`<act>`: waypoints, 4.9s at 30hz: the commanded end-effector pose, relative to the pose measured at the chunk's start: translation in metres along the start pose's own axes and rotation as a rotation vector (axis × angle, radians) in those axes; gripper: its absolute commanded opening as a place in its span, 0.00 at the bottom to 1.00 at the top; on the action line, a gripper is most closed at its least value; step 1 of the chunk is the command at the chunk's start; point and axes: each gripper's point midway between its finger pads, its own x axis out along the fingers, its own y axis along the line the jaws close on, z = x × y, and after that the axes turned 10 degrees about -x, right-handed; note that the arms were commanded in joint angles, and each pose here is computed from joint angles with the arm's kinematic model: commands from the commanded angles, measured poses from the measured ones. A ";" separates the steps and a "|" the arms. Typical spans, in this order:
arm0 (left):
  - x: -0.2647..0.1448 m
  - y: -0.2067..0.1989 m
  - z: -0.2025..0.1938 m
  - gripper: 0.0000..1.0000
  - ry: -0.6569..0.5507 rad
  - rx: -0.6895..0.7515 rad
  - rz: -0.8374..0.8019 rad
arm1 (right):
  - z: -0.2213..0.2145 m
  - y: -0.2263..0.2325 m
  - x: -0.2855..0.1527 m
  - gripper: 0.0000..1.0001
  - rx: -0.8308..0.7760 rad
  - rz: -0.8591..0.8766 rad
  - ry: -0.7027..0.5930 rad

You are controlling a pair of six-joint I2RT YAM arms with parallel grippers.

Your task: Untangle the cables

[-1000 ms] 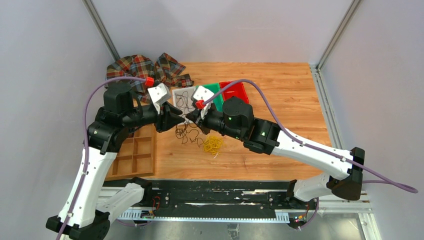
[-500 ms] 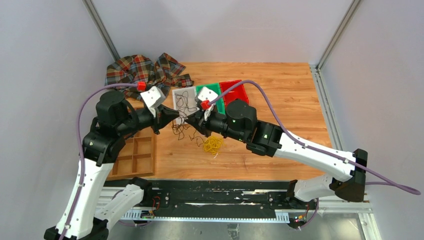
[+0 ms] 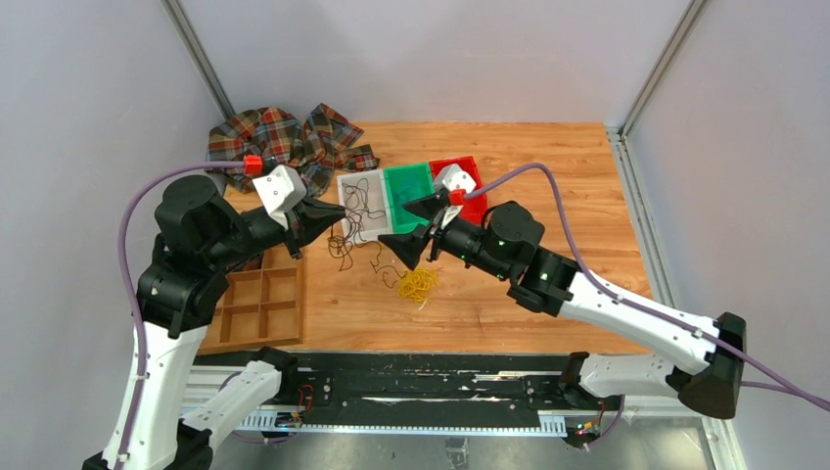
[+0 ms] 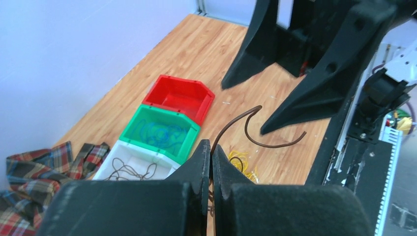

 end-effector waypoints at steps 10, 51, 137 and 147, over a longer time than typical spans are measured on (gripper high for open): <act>-0.002 -0.007 0.011 0.01 -0.018 -0.045 -0.020 | 0.041 0.022 0.047 0.76 0.025 0.060 -0.200; -0.028 -0.021 0.075 0.01 -0.104 0.081 -0.007 | -0.090 -0.010 0.083 0.69 0.023 -0.189 0.017; -0.043 0.005 0.140 0.00 -0.255 0.219 0.175 | -0.101 -0.014 -0.011 0.25 0.001 -0.165 0.076; -0.042 0.006 0.140 0.01 -0.249 0.226 0.173 | -0.069 0.058 0.043 0.63 -0.021 0.149 -0.003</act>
